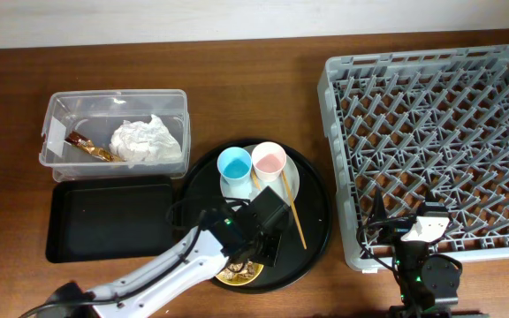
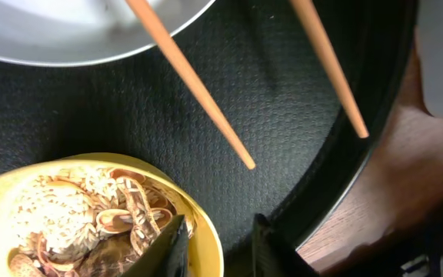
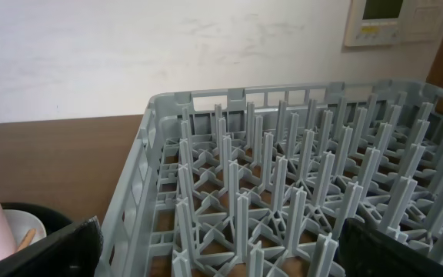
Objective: Sort waste into correct bins and load items into the dishwasher rack
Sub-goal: 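Grasp the rim of the yellow bowl with the left gripper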
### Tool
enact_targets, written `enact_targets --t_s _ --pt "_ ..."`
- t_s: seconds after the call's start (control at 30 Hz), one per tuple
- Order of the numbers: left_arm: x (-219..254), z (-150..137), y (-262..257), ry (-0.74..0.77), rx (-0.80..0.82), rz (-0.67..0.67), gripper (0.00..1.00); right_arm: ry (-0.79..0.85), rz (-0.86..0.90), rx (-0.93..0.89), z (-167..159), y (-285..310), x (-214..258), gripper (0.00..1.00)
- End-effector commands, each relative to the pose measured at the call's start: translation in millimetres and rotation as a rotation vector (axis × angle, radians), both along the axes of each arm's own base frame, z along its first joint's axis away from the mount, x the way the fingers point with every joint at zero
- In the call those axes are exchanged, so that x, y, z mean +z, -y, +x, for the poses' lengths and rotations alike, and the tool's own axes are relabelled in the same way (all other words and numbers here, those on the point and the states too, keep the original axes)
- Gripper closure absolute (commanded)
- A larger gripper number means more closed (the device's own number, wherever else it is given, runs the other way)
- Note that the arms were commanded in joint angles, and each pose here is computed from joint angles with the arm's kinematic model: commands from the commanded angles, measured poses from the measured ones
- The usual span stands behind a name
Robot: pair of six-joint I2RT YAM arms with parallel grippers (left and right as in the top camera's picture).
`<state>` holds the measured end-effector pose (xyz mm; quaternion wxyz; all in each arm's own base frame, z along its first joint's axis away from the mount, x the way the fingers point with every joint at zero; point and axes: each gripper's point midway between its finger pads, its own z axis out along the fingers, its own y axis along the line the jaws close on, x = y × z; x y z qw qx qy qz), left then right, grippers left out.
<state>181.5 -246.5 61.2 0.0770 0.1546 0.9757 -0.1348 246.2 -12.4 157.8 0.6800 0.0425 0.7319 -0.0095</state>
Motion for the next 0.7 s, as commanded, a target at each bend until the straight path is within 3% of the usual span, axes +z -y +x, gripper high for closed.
enact_targets --t_s 0.0,0.67 --pt "-12 -1 -4 -0.017 0.01 0.037 0.75 -0.007 0.003 -0.012 0 3 -3 0.01" --pt "-24 -1 -16 -0.016 0.021 0.107 0.75 -0.007 0.003 -0.012 0 3 -3 0.01"
